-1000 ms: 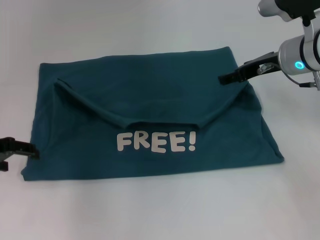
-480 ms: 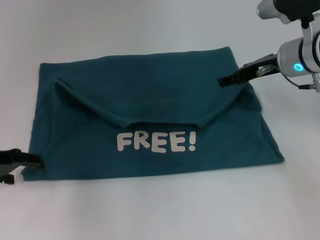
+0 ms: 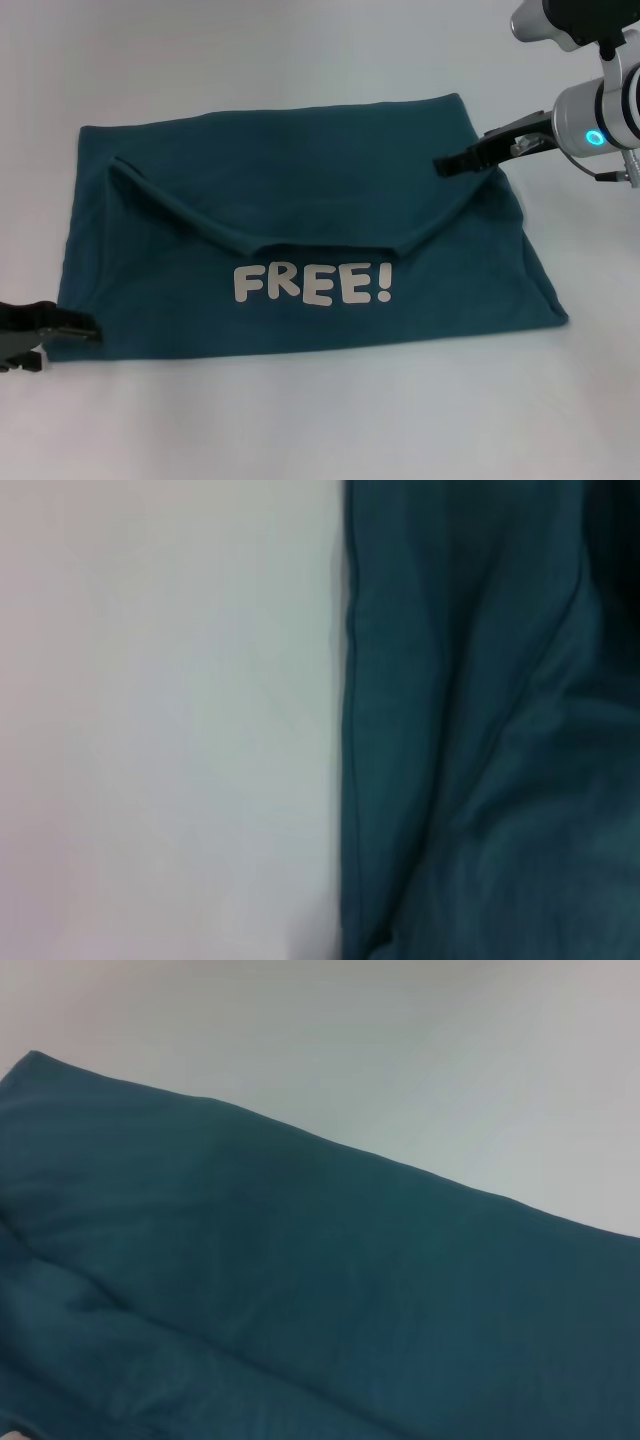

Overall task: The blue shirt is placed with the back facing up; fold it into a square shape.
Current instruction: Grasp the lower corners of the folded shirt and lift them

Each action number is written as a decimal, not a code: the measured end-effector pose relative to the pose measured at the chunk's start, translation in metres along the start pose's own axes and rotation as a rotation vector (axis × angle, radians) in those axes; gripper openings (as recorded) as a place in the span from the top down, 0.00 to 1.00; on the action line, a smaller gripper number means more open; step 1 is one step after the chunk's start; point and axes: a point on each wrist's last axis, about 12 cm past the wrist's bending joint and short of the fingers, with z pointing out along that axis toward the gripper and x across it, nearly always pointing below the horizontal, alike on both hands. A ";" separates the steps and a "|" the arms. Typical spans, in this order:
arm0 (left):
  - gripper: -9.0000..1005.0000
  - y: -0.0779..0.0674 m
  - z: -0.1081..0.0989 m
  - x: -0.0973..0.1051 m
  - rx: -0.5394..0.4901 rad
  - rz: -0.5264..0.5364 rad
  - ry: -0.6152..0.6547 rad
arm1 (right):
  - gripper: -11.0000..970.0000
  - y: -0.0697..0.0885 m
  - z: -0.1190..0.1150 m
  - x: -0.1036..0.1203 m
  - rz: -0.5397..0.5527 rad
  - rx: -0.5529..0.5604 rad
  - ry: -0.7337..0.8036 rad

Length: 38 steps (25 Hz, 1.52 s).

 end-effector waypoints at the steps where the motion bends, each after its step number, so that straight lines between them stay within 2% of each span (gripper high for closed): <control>1: 0.07 0.000 0.001 0.000 0.000 0.000 0.000 | 0.04 0.000 0.000 0.001 0.001 -0.001 0.002; 15: 0.07 -0.008 0.010 -0.004 -0.001 0.025 -0.008 | 0.04 0.001 0.001 0.003 -0.005 -0.003 0.007; 20: 0.14 -0.010 0.011 -0.007 -0.001 0.040 -0.014 | 0.04 0.003 0.002 0.004 -0.012 -0.005 0.010; 31: 0.55 -0.014 0.015 -0.007 -0.001 0.075 -0.006 | 0.04 0.002 0.001 0.006 0.000 -0.007 0.015; 35: 0.68 -0.016 0.014 -0.007 0.006 0.095 -0.001 | 0.04 -0.001 -0.006 0.010 0.039 -0.012 0.036; 38: 0.78 -0.018 0.014 -0.007 0.014 0.115 -0.001 | 0.04 -0.006 -0.015 0.017 0.087 0.016 0.105</control>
